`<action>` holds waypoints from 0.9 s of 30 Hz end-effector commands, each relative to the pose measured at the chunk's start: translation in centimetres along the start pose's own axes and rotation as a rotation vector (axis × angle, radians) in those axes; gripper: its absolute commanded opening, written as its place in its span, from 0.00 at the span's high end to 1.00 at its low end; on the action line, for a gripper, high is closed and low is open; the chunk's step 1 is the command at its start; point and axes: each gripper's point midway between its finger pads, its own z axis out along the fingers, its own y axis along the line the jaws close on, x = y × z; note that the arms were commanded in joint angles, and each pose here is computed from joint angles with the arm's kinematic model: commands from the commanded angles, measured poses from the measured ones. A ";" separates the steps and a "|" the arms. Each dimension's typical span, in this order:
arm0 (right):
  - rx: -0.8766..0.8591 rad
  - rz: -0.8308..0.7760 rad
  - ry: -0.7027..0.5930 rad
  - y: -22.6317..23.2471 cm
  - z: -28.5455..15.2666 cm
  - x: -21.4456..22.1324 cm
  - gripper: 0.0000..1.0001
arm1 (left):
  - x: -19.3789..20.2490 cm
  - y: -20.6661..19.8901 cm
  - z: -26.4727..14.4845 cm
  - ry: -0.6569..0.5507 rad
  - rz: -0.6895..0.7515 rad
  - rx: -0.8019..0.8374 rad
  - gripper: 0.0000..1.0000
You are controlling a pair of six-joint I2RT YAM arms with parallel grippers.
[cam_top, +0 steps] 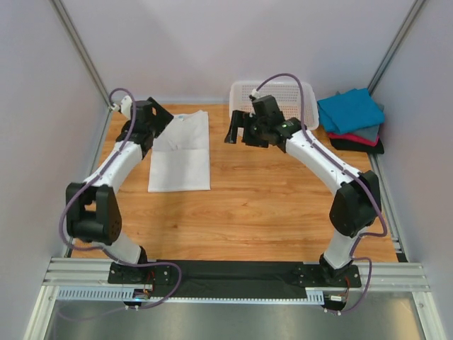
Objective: Fold and stack the t-shirts
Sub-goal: Fold the tshirt
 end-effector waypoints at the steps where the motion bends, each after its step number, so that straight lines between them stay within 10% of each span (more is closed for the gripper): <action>1: -0.081 -0.038 0.033 3.5 2.1 1.5 0.02 | -3.4 2.8 -4.8 -0.046 0.146 -0.075 0.01; 14: -0.073 0.246 0.322 4.1 8.6 14.0 0.21 | 8.1 19.0 -11.2 0.243 -0.076 -0.312 0.07; 27: -0.036 0.313 0.371 3.4 11.2 17.8 0.36 | 10.3 20.7 -9.1 0.230 -0.201 -0.309 0.18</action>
